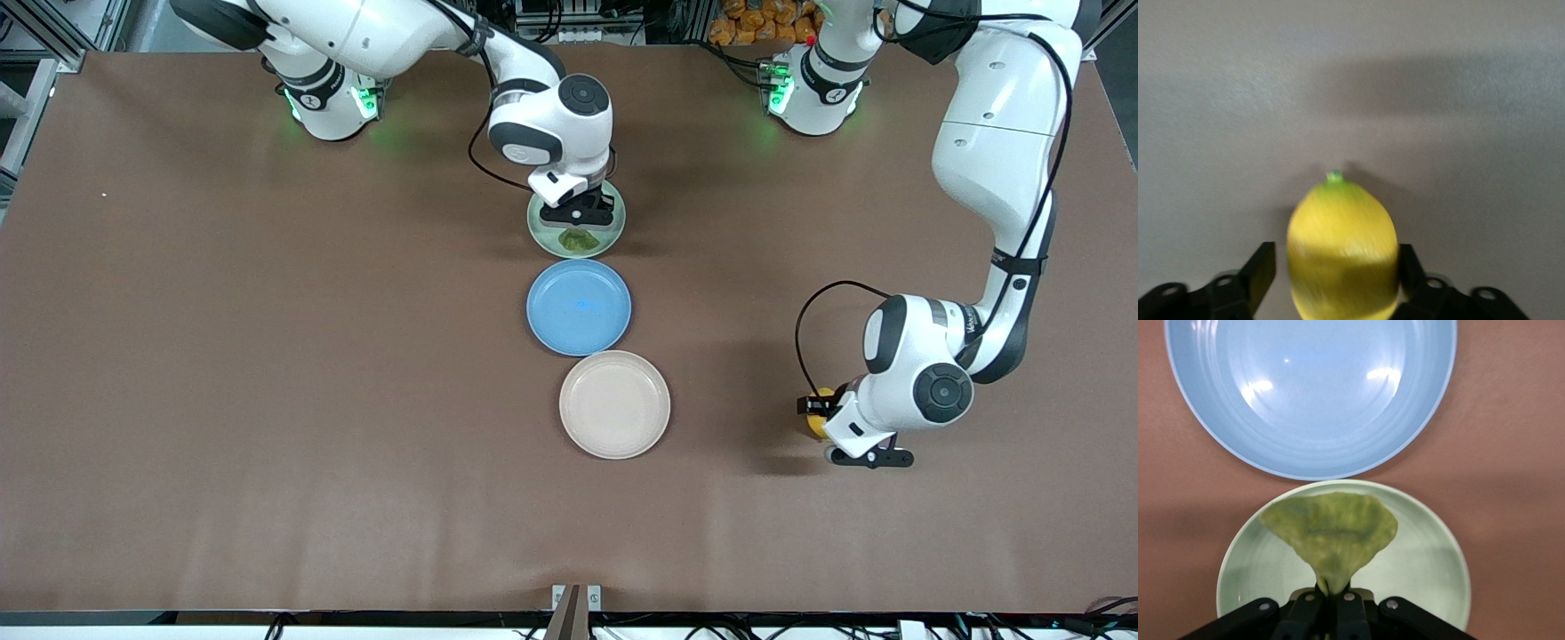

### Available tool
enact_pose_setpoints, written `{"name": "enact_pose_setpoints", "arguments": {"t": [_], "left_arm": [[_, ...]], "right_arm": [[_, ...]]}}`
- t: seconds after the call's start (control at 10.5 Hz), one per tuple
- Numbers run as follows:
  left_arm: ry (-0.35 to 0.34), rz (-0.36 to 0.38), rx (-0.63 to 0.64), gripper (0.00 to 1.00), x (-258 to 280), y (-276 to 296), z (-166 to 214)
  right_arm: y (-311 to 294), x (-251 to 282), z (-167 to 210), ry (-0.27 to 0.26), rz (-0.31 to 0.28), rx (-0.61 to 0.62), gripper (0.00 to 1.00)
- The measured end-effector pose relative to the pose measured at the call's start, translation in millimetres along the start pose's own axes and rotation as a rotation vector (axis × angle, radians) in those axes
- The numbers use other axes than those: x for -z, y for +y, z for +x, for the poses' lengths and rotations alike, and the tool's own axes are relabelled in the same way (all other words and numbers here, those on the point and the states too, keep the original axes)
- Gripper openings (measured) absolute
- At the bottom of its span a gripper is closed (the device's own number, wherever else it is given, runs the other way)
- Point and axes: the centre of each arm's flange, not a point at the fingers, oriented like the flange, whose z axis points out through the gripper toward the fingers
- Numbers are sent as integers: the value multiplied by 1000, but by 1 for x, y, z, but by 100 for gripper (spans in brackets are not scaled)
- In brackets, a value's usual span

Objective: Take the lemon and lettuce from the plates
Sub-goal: 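Carry the lemon off the plate with the left gripper and set it down, then carry the lettuce leaf away from the plates with the right gripper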

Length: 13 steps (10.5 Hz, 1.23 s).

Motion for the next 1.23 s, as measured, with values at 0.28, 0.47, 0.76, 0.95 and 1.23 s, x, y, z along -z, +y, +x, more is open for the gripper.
{"name": "enact_pose_setpoints", "arguments": {"t": [0.28, 0.47, 0.76, 0.95, 1.23], "left_arm": [[70, 4, 4, 100, 59, -2, 6], [95, 20, 7, 100, 121, -4, -2], [130, 45, 17, 100, 216, -8, -28], [153, 58, 24, 100, 265, -10, -47], [164, 77, 31, 100, 325, -10, -81]], "right_arm": [[31, 45, 42, -23, -12, 15, 4], [65, 69, 76, -68, -30, 35, 4], [134, 108, 131, -143, -66, 76, 4], [175, 123, 164, -154, -93, 86, 4], [252, 125, 222, -170, -81, 126, 4]]}}
